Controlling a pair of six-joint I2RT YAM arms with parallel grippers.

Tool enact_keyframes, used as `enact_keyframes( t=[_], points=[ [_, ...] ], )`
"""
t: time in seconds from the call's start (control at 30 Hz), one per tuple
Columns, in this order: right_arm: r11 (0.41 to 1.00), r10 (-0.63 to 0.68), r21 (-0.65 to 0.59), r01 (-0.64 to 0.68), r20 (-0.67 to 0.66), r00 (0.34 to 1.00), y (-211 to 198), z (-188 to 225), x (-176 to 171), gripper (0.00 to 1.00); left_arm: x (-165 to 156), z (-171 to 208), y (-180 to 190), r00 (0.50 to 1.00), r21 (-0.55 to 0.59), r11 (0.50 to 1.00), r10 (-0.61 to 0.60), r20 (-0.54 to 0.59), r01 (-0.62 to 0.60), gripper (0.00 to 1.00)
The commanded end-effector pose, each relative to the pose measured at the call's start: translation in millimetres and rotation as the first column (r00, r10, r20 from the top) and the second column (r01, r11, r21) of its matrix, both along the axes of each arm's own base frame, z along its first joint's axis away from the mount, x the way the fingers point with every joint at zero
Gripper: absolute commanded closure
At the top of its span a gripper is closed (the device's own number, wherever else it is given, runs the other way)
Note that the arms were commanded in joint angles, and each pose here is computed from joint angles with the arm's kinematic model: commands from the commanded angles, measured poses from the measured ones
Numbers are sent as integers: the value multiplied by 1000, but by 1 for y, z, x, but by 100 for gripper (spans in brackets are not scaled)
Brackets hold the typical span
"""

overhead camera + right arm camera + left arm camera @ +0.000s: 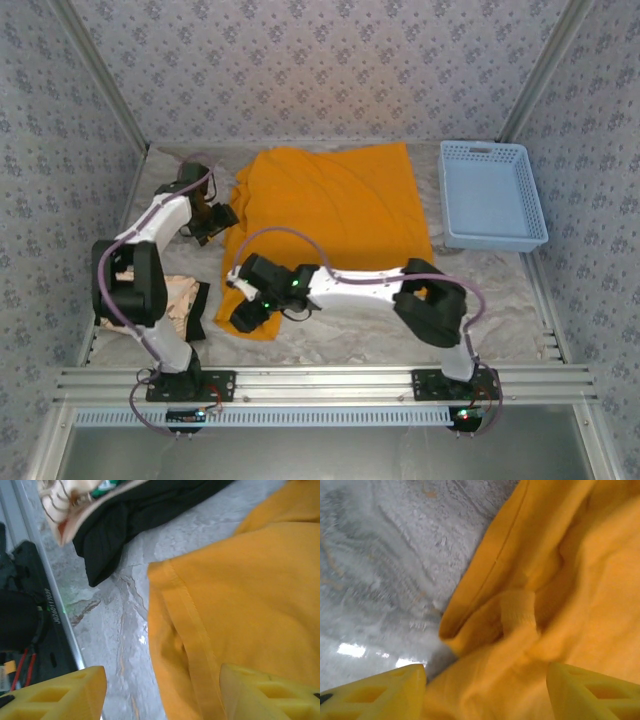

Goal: Fold the inside-out t-shirt

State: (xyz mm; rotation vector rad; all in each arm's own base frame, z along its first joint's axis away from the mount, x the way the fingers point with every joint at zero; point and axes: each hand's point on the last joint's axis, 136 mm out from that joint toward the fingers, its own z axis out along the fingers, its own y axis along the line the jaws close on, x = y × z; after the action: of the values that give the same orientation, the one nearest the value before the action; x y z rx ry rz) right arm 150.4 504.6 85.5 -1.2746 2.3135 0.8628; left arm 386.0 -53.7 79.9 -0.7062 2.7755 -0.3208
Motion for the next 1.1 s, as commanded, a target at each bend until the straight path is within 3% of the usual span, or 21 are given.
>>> enact_keyframes(
  t=[0.0, 0.1, 0.13, 0.17, 0.23, 0.33, 0.4, 0.5, 0.63, 0.77, 0.83, 0.93, 1.0, 1.07],
  points=[
    [995, 94, -24, -93, 59, 994, 23, -15, -5, 39, 17, -8, 3, 1000, 19, 1000, -24, 8, 24, 43],
    [988, 133, -92, -125, 77, 988, 22, -37, -14, 42, 25, -25, 5, 1000, 5, 1000, -7, -20, 7, 46],
    [984, 144, -115, -134, 90, 985, 19, -42, -16, 47, 26, -30, 5, 999, -2, 1000, -7, -34, 7, 47],
    [981, 157, -128, -144, 98, 983, 16, -44, -18, 59, 27, -35, 6, 999, -2, 1000, -6, -48, 6, 48],
    [978, 175, -134, -159, 117, 978, 10, -39, -22, 80, 26, -42, 8, 997, 3, 1000, -4, -72, 5, 62],
    [975, 211, -99, -198, 136, 968, -5, -21, -34, 93, 25, -42, 17, 997, 18, 1000, 9, -78, -8, 88],
    [973, 223, -96, -211, 145, 964, -19, -11, -39, 100, 22, -38, 25, 997, 25, 1000, 16, -79, -14, 99],
    [963, 255, -122, -238, 148, 955, -43, -5, -47, 100, 10, -31, 46, 993, 67, 997, 49, -107, -42, 100],
    [946, 313, -121, -300, 119, 942, -62, 6, -66, 99, -8, -27, 60, 990, 40, 995, 95, -105, -91, 100],
    [934, 356, -30, -355, 81, 931, -51, 19, -84, 89, -21, -29, 58, 989, 20, 996, 94, -114, -92, 100],
    [933, 359, -17, -359, 46, 932, -43, 17, -87, 69, -21, -28, 48, 991, -41, 995, 87, -104, -92, 84],
    [952, 306, -11, -305, 44, 951, -44, 24, -75, 62, -20, -20, 29, 994, -136, 988, 60, -91, -72, 70],
    [984, 180, 4, -180, 67, 981, -54, 35, -46, 56, -20, -14, 16, 996, -170, 984, 32, -80, -45, 62],
    [1000, 15, -13, -14, 82, 997, -79, 37, -7, 51, -21, -11, 4, 997, -170, 985, -4, -73, -8, 60]
  ],
)
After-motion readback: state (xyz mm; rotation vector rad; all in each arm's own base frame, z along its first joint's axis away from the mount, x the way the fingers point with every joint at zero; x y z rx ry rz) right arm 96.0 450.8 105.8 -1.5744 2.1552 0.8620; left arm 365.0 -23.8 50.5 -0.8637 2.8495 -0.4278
